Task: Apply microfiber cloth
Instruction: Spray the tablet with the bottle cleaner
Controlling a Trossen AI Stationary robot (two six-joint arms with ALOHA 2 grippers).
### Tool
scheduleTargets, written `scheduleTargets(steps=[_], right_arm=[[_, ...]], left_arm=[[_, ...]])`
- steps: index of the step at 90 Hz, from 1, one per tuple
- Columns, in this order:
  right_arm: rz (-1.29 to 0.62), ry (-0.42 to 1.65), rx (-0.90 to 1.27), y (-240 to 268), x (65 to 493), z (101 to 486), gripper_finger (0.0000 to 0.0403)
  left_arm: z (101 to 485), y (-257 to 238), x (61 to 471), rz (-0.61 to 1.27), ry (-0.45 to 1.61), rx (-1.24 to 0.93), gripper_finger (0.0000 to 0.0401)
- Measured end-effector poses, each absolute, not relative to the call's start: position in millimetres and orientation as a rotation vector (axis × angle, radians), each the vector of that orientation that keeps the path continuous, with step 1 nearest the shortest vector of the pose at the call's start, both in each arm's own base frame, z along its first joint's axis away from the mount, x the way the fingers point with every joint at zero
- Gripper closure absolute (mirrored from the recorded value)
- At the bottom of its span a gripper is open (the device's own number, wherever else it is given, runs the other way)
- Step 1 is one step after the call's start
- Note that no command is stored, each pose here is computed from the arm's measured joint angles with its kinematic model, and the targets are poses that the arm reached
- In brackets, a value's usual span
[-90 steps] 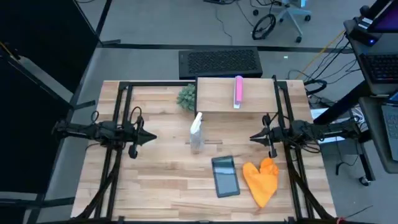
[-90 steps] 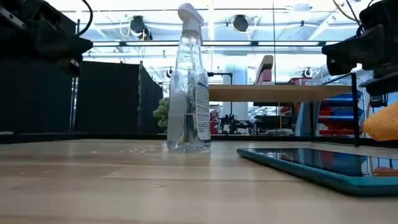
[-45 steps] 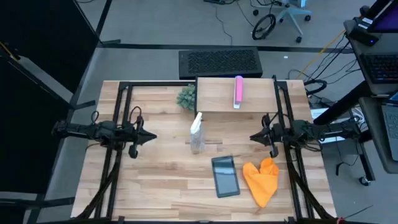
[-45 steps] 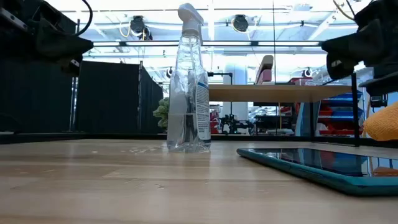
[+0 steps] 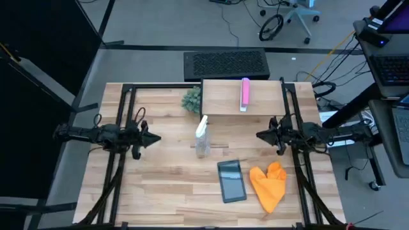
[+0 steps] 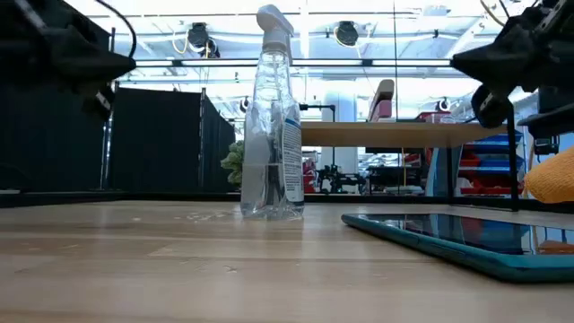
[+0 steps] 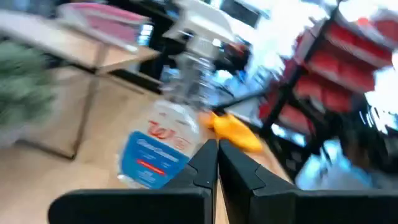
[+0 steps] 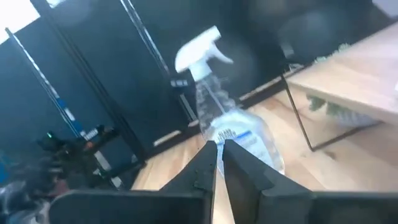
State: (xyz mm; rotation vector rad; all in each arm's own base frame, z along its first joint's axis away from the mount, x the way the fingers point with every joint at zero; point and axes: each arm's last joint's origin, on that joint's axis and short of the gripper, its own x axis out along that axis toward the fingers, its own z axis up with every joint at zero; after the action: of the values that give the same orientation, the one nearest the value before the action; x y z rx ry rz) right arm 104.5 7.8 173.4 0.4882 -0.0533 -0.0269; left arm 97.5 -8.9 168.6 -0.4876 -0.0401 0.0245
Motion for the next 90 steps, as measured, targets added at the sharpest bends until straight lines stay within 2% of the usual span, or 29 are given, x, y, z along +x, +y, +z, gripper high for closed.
scheduleTargets(steps=[18, 32, 51, 62, 72, 81, 90], right_arm=[[-0.054, 0.049, 0.396, 8.5, 111.8, 164.2, 0.0392], [-0.151, 0.108, 0.200, 1.2, 119.8, 169.7, 0.0392], [-0.134, 0.197, 0.073, -1.6, 130.5, 175.4, 0.0392], [0.045, 0.180, 0.130, 9.9, 141.1, 214.9, 0.0392], [0.100, 0.252, 0.142, 27.6, 154.9, 250.4, 0.0392], [0.009, 0.439, 0.198, 40.2, 171.7, 263.2, 0.0387], [-0.172, 0.671, 0.401, 44.9, 187.4, 256.0, 0.0366]], left_arm=[[169.7, -8.5, 97.4, 0.038, -0.055, -0.500, 0.0401], [168.3, -11.2, 97.2, 0.004, -0.031, -0.585, 0.0401], [169.8, -11.5, 96.9, 0.002, -0.036, -0.569, 0.0401], [180.6, -10.4, 96.6, 0.005, -0.153, -0.622, 0.0401], [201.9, -11.0, 95.7, -0.042, -0.287, -0.661, 0.0401], [209.9, -14.7, 105.3, 0.002, -0.196, -0.614, 0.0401], [218.0, -21.5, 124.4, 0.029, -0.074, -0.626, 0.0401]])
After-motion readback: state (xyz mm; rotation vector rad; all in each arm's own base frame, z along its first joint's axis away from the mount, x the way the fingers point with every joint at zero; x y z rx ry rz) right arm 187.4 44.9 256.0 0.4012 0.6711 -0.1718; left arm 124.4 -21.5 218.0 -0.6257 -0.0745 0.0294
